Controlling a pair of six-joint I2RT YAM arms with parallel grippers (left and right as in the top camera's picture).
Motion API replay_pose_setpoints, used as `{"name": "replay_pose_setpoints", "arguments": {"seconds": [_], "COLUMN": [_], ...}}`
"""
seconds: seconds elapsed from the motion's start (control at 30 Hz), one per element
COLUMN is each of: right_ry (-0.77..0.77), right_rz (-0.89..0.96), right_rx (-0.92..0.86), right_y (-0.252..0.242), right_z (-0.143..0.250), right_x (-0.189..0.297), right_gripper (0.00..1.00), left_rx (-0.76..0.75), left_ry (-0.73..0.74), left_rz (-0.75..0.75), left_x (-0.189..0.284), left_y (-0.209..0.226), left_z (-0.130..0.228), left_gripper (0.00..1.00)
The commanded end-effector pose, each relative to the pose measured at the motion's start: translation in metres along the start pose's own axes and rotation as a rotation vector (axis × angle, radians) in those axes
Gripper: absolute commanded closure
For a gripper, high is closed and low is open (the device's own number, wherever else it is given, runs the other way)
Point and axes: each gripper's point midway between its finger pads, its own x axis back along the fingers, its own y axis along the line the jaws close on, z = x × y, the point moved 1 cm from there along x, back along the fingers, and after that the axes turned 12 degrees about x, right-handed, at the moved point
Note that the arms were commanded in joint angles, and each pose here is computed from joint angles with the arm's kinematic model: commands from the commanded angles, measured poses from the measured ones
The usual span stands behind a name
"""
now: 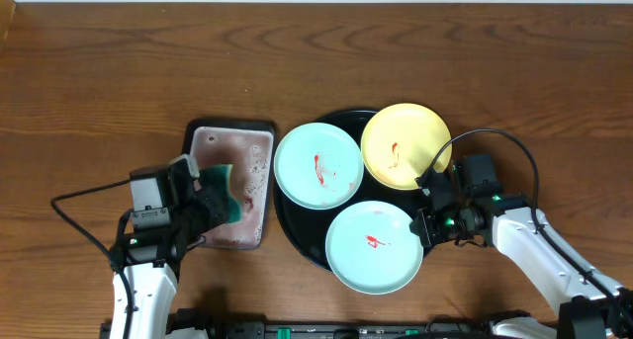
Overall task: Clean dirty plates on tray and stack at the side
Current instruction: 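Scrub the front pale green plate with the sponge in the left gripper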
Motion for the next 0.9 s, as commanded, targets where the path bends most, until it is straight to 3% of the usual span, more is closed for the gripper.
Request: {"name": "replay_pose_setpoints", "arguments": {"seconds": [0.0,0.23,0.47,0.57,0.7,0.87], "right_ry": [0.001,-0.026,-0.013,-0.013,-0.012,-0.009], "right_rz": [-0.014,0.003,0.095,0.094,0.094,0.093], "right_rx": [0.008,0.022,-0.026,-0.03,-0.03,-0.032], "right_y": [0.004,0.001,-0.014,-0.014,-0.014,-0.014], "right_z": [0.0,-0.007,-0.005,-0.004,-0.004,-0.004], "right_x": [-0.002,-0.002,-0.001,-0.001,-0.001,-0.001], "right_gripper": [0.99,0.99,0.99,0.99,0.99,0.99], "left_rx": [-0.043,-0.186,-0.357,-0.455,-0.588,-0.593], "left_ry": [-0.059,-0.045,0.102,0.134,0.202,0.265], "left_rz": [-0.083,-0.222,-0.225,-0.18,0.009,0.137], "left_x": [0.008,0.015,0.002,0.003,0.007,-0.003], "left_y": [0.002,-0.017,-0.052,-0.078,-0.131,-0.174], "left_z": [-0.014,-0.02,0.006,0.022,0.065,0.115], "left_gripper": [0.93,0.93,0.93,0.93,0.93,0.93]}}
